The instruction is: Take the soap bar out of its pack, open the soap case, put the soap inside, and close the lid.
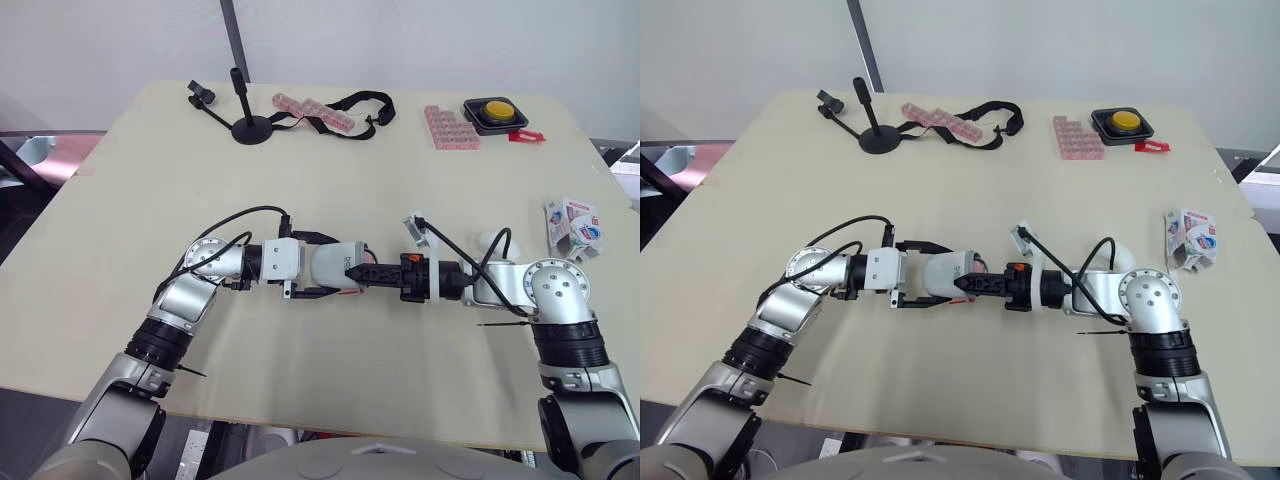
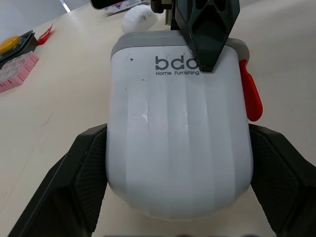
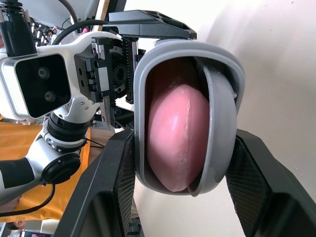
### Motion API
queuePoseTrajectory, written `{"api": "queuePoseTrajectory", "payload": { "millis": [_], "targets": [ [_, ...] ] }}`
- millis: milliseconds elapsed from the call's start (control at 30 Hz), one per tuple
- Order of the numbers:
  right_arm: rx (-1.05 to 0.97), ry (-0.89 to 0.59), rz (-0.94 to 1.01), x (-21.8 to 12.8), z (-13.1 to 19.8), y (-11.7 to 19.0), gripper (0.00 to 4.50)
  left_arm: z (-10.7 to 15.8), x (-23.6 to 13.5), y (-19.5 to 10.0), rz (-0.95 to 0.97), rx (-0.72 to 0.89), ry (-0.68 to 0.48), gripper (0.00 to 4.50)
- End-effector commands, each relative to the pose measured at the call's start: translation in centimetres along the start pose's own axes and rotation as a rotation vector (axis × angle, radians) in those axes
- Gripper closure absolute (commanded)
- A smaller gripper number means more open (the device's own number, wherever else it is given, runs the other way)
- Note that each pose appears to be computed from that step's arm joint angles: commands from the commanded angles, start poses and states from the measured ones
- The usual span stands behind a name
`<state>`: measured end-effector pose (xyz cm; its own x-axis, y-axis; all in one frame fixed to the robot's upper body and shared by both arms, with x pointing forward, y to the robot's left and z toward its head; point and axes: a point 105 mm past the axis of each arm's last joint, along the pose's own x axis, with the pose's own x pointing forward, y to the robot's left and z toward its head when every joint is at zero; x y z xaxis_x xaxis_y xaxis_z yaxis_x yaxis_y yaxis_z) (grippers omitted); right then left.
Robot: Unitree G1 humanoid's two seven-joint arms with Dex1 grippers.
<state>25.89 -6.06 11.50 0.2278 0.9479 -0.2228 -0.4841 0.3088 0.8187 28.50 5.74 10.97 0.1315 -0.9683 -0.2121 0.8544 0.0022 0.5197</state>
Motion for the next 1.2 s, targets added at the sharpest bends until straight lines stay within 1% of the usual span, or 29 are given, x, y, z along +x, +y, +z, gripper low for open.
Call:
{"api": "queuePoseTrajectory", "payload": {
  "millis": [33,200,333,400,667,800,900,967,1100,1200],
  "targets": [
    [-0.041,0.015,0.000,0.1,0.0,0.4,2.43,1.6,0.1,1.0,0.023,0.044,-0.050,1.03],
    [-0.056,0.029,-0.006,0.1,-0.2,0.4,2.43,1.6,0.3,0.9,0.012,0.015,-0.050,1.03],
    [-0.064,0.024,-0.009,0.1,-0.1,0.3,2.43,1.7,0.1,0.9,-0.006,-0.074,-0.061,1.03],
    [-0.077,0.021,-0.011,0.0,0.1,0.4,2.43,1.7,0.0,0.9,-0.014,-0.119,-0.062,0.01],
    [-0.144,0.046,-0.014,0.0,0.4,0.8,2.43,1.6,-0.5,1.2,-0.043,-0.179,-0.043,0.01],
    [-0.178,0.052,-0.026,-0.3,0.7,0.8,2.43,1.8,-1.1,1.6,-0.045,-0.250,-0.052,0.01],
    [-0.288,0.072,-0.069,-1.1,1.7,1.3,2.43,1.8,-2.3,2.3,-0.053,-0.386,-0.029,0.01],
    [-0.394,0.105,-0.104,-1.5,2.3,1.7,2.43,1.7,-2.8,2.9,-0.043,-0.442,-0.003,0.01],
    [-0.636,0.195,-0.169,-2.1,3.6,2.9,2.43,1.8,-3.1,4.6,-0.012,-0.516,0.030,0.01],
    [-0.823,0.294,-0.221,-2.3,4.0,3.5,2.43,2.8,-2.4,5.3,-0.014,-0.544,0.017,0.01]
  ]
}}
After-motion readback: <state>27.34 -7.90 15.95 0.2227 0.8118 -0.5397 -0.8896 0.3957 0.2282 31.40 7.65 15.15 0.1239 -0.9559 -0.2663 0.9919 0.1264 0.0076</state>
